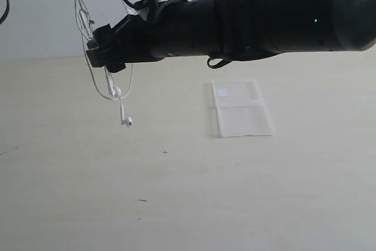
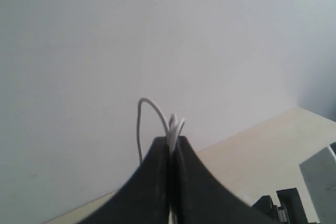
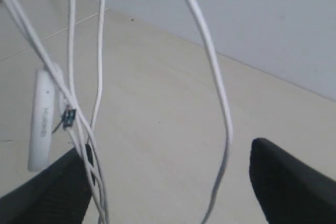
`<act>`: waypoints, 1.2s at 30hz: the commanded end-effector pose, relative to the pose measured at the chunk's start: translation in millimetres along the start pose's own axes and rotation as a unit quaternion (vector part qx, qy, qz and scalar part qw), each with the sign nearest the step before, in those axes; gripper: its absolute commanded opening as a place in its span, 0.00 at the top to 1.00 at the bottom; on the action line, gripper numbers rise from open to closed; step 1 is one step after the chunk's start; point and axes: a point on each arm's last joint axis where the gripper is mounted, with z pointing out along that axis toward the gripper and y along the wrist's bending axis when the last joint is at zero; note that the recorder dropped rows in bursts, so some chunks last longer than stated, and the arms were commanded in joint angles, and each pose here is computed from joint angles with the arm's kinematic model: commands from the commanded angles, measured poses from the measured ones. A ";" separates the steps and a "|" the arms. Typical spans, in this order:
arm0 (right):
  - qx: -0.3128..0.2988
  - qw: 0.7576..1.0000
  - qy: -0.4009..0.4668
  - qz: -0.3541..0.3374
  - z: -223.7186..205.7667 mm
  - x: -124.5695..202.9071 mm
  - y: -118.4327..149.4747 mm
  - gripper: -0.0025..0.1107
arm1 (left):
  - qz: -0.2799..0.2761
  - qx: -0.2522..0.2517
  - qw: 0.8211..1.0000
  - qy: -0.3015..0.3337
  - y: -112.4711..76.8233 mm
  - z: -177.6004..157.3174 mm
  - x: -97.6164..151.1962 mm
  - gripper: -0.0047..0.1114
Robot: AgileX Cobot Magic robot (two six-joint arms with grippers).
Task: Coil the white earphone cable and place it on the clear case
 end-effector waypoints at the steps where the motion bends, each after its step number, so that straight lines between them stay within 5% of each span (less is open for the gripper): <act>1: 0.015 1.000 -0.003 0.001 -0.9 -3.2 -2.2 0.29 | -0.015 0.010 1.000 -0.010 -2.4 -0.1 -3.2 0.96; 9: -0.033 0.999 -0.023 -0.002 5.6 -14.1 6.0 0.29 | -0.031 0.064 0.997 -0.043 -14.0 -1.0 -9.6 0.96; 28: -0.033 0.999 -0.029 -0.003 8.6 -17.7 5.7 0.30 | -0.029 0.062 0.997 -0.042 -15.1 -0.7 -9.3 0.96; 33: -0.040 0.999 -0.029 -0.002 8.5 -17.9 7.0 0.50 | -0.045 0.071 0.995 -0.053 -16.6 -1.1 -11.4 0.96; 36: -0.054 0.998 -0.031 -0.002 8.2 -18.2 9.4 0.39 | -0.040 0.058 0.997 -0.044 -14.4 -0.6 -9.6 0.96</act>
